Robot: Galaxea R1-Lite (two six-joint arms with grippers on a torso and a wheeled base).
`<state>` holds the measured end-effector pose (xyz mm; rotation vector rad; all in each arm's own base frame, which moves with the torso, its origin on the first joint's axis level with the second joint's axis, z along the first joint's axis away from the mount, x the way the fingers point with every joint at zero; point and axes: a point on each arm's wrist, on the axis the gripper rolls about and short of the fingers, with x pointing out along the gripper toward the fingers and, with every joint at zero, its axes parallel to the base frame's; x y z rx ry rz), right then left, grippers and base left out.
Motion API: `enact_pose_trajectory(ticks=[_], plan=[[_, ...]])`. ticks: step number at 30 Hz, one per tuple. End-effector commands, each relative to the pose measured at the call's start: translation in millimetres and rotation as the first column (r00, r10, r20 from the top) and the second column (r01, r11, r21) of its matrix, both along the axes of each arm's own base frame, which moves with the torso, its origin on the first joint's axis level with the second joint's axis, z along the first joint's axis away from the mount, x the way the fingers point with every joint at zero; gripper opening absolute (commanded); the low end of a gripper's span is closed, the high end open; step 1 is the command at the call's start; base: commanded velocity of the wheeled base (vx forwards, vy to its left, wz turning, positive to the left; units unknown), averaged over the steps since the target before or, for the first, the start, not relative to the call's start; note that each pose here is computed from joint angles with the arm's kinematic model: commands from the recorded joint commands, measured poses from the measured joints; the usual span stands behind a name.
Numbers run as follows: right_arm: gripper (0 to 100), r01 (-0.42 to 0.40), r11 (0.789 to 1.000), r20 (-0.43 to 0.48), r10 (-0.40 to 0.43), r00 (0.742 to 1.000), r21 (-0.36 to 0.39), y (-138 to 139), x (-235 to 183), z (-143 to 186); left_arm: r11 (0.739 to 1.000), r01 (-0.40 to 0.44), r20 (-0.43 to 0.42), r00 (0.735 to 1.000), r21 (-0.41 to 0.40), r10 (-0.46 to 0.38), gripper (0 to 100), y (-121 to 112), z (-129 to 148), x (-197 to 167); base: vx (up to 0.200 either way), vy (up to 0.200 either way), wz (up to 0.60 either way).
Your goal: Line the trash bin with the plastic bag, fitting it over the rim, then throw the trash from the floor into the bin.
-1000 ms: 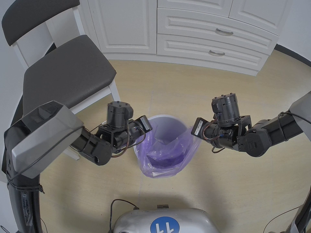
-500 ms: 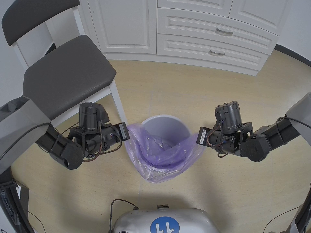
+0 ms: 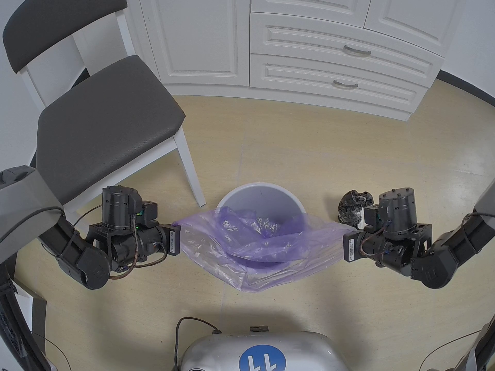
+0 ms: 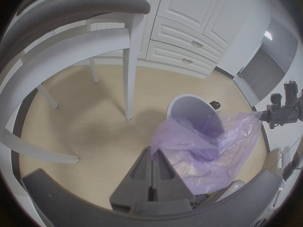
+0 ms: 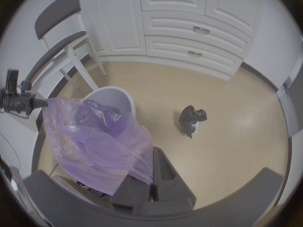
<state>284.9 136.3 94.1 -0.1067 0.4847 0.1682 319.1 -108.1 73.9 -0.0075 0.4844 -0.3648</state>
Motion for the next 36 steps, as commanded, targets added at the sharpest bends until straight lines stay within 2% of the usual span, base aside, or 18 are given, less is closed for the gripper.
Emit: enact_pose_trajectory(ticks=[1,4,8,13,15,22,28,32,33,36], plan=[[0,-0.019,0.990,-0.025,0.015,1.000,-0.143,-19.8,-11.0,-37.2,1.000,-0.009,0.012,1.000,0.021,0.009,0,6.8,-15.3,-0.7,0.000,0.000,0.00],[0,-0.046,0.980,-0.029,0.041,0.999,-0.194,-21.9,-14.5,-50.2,1.000,-0.010,0.015,1.000,0.021,0.010,0,7.0,-15.5,-1.3,0.000,0.000,0.00],[0,-0.087,0.953,-0.064,0.072,0.995,-0.290,-30.2,-20.3,-62.9,1.000,-0.011,0.014,1.000,0.023,0.011,0,7.6,-14.9,-1.5,0.000,0.000,0.00],[0,-0.119,0.936,-0.091,0.093,0.991,-0.331,-33.4,-27.9,-66.1,0.999,-0.005,0.020,1.000,0.037,0.005,0,8.2,-14.2,-1.7,0.000,0.000,0.00],[0,-0.141,0.923,-0.106,0.110,0.988,-0.358,-35.9,-33.9,-66.7,0.999,-0.005,0.020,1.000,0.038,0.004,0,8.4,-13.8,-2.4,0.000,0.000,0.00],[0,-0.178,0.903,-0.103,0.150,0.983,-0.391,-40.7,-48.5,-58.0,0.997,0.013,0.010,1.000,0.072,-0.013,0,10.3,-17.2,-8.5,0.000,0.000,0.00],[0,-0.199,0.894,-0.099,0.173,0.980,-0.402,-41.6,-58.5,-52.8,0.993,0.037,0.001,0.999,0.109,-0.038,0,12.6,-19.2,-16.2,0.000,0.000,0.00],[0,-0.222,0.882,-0.119,0.189,0.975,-0.416,-39.9,-60.9,-56.6,0.989,0.056,-0.010,0.998,0.136,-0.055,0,12.2,-24.2,-18.5,0.000,0.000,0.00],[0,-0.236,0.874,-0.146,0.192,0.971,-0.424,-38.0,-57.8,-64.7,0.987,0.071,-0.026,0.997,0.142,-0.068,0,8.7,-30.3,-18.6,0.000,0.000,0.00],[0,-0.254,0.870,-0.180,0.194,0.964,-0.423,-31.7,-50.6,-79.7,0.984,0.094,-0.056,0.995,0.150,-0.087,0,-2.7,-47.4,-15.1,0.000,0.000,0.00]])
